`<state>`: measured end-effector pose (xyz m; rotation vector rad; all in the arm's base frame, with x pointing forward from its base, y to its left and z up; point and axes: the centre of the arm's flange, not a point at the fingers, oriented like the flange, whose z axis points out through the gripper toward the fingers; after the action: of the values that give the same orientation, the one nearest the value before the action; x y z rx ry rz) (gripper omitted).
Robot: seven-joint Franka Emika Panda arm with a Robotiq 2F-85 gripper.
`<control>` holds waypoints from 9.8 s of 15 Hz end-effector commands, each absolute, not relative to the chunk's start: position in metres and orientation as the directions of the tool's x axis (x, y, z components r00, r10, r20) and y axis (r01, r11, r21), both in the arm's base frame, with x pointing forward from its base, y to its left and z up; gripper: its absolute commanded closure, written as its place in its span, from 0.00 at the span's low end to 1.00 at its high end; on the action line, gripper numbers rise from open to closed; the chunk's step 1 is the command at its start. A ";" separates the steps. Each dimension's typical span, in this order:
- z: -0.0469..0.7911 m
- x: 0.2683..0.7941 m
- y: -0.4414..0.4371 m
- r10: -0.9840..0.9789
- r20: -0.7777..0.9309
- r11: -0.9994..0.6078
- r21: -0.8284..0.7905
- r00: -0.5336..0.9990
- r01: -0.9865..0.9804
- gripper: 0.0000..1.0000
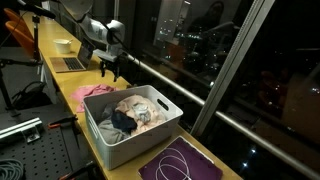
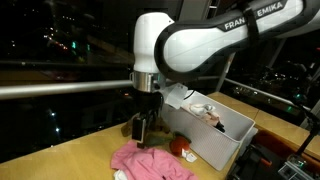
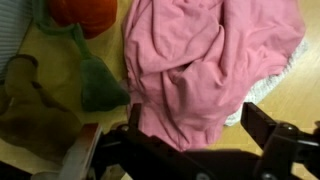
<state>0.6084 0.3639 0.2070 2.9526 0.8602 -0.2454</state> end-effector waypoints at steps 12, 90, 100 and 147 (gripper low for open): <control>0.070 0.592 0.409 0.566 -0.208 -0.822 -0.075 0.797 0.564 0.00; 0.168 0.651 0.258 0.706 -0.359 -0.632 0.070 0.610 0.772 0.00; 0.088 0.629 0.239 0.701 -0.414 -0.639 -0.003 0.581 0.769 0.26; 0.365 0.633 0.164 0.568 -0.188 -0.766 0.234 0.801 0.598 0.00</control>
<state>0.6282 0.1280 0.3589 2.7532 0.8526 -0.1854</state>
